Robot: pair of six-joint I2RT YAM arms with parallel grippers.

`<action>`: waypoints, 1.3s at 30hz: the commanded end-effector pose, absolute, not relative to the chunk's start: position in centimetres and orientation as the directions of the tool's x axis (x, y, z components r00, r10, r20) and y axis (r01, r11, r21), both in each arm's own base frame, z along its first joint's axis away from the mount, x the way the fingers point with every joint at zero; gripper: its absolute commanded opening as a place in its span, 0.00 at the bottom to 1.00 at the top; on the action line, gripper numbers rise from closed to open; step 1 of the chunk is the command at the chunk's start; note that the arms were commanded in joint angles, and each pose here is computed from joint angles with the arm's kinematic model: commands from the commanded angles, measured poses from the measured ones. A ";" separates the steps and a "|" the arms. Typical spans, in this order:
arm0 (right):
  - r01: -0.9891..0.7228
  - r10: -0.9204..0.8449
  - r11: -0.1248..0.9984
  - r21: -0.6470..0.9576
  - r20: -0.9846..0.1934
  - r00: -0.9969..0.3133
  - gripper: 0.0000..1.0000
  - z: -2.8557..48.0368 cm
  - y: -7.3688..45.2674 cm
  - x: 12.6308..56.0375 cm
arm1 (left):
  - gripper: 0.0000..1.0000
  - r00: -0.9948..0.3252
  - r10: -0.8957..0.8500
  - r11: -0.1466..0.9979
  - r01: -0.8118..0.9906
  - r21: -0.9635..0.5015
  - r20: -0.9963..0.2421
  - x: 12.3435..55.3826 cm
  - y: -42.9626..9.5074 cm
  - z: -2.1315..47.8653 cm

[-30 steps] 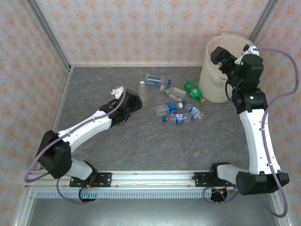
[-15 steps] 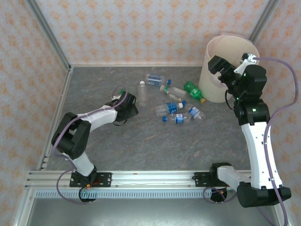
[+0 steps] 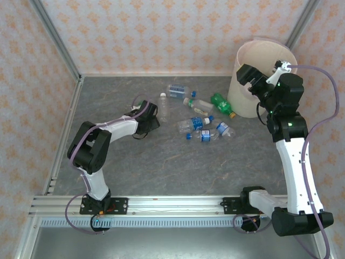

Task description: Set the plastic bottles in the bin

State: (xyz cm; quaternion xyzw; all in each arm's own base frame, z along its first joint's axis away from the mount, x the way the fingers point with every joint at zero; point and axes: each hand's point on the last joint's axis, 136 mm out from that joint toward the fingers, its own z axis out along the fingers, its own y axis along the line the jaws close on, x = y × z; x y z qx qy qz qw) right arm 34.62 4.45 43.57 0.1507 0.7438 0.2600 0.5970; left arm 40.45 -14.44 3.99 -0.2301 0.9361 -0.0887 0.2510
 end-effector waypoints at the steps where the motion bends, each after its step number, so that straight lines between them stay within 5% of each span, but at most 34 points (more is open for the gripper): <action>1: -0.115 0.519 0.824 0.555 -0.821 -0.238 1.00 44.0 4.8 34.4 | 0.58 -0.772 -0.456 0.889 -0.368 -0.273 -0.443 41.4 -14.5 4.2; 12: -0.128 0.523 0.817 0.563 -0.816 -0.247 1.00 43.9 5.2 34.7 | 0.30 -0.772 -0.452 0.891 -0.364 -0.272 -0.447 41.1 -14.2 4.3; 27: -0.237 0.572 0.753 0.614 -0.788 -0.226 1.00 45.5 6.6 35.0 | 0.29 -0.656 -0.335 0.938 -0.164 -0.305 -0.676 38.7 -16.4 14.8; 39: -0.489 0.436 0.623 0.610 -0.790 -0.431 0.87 44.6 14.7 33.9 | 0.30 -0.454 -0.157 0.930 0.231 -0.285 -0.877 34.5 -24.6 26.2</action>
